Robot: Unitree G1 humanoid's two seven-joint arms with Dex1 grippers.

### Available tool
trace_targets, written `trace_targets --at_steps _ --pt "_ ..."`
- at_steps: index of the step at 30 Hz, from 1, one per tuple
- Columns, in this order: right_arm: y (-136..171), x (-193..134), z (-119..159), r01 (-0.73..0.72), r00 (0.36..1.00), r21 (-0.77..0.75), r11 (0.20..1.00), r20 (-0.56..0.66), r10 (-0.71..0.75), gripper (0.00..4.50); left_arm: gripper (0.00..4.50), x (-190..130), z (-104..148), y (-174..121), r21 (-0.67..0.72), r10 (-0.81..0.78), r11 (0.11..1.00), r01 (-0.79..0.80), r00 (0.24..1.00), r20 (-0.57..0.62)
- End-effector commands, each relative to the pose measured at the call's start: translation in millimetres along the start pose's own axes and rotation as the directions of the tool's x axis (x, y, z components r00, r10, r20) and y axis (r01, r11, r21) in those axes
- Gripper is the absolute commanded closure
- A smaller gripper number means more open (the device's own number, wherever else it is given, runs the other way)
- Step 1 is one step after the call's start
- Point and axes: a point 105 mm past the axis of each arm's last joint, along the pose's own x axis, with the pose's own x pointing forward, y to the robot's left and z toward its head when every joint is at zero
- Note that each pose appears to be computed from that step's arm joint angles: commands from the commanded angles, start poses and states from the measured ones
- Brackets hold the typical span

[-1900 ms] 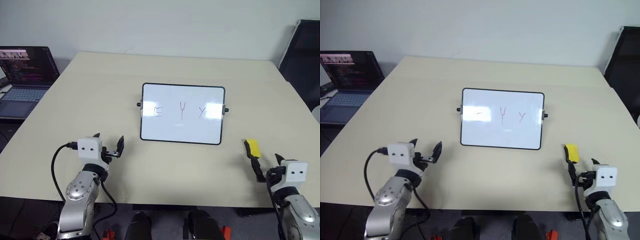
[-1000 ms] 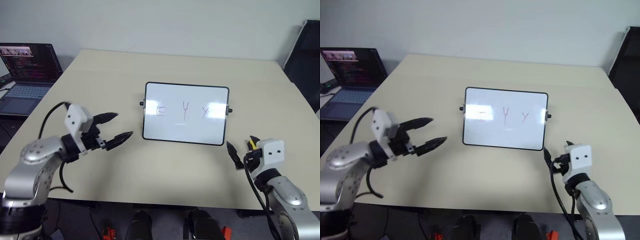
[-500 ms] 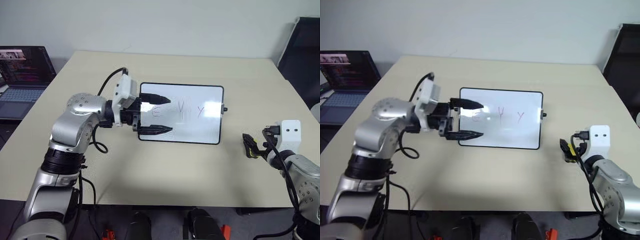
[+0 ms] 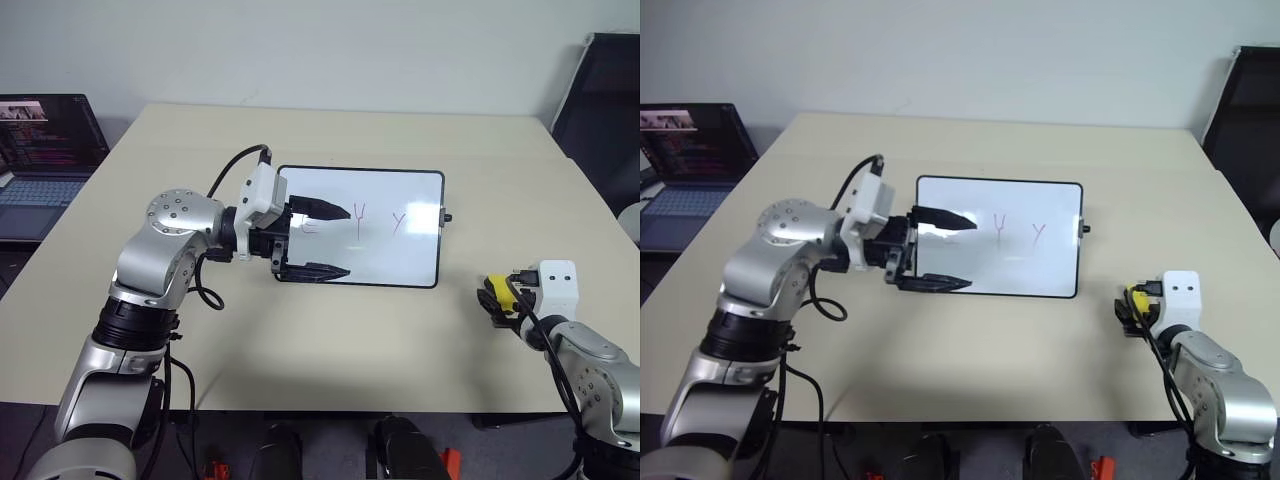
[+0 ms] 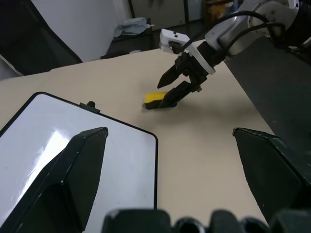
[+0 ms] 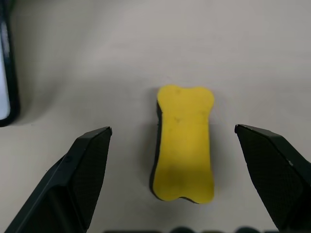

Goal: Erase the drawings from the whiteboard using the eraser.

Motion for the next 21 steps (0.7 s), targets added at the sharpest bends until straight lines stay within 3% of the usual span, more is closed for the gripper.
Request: trace_targets --at_steps 1,6,7,10,17,21 --pt "-6.5 3.2 9.3 0.030 0.998 0.002 1.000 0.061 -0.030 0.04 0.00 -2.6 9.0 2.5 0.051 0.015 0.999 -0.015 1.000 0.006" --pt "-10.3 12.1 10.8 0.054 0.995 0.031 0.998 0.081 -0.057 0.04 0.00 -4.0 9.7 5.5 0.054 0.031 0.998 -0.031 1.000 0.007" --pt "-10.2 13.3 11.1 0.056 0.995 0.035 0.998 0.085 -0.059 0.21 0.00 -4.2 9.4 5.7 0.055 0.032 0.998 -0.033 0.999 0.004" --pt "-9.9 16.0 11.6 0.063 0.994 0.031 0.998 0.091 -0.066 0.94 0.00 -4.6 8.6 6.1 0.054 0.037 0.998 -0.036 0.999 -0.001" --pt "-6.6 15.3 13.9 0.053 0.993 0.034 0.998 0.099 -0.057 3.40 0.00 -8.6 -1.9 7.8 0.019 0.084 0.996 -0.083 0.996 -0.037" --pt "-2.5 4.5 20.7 0.036 0.990 -0.002 0.999 0.136 -0.036 3.48 0.00 -20.8 -15.1 4.9 -0.036 0.158 0.986 -0.162 0.982 -0.102"
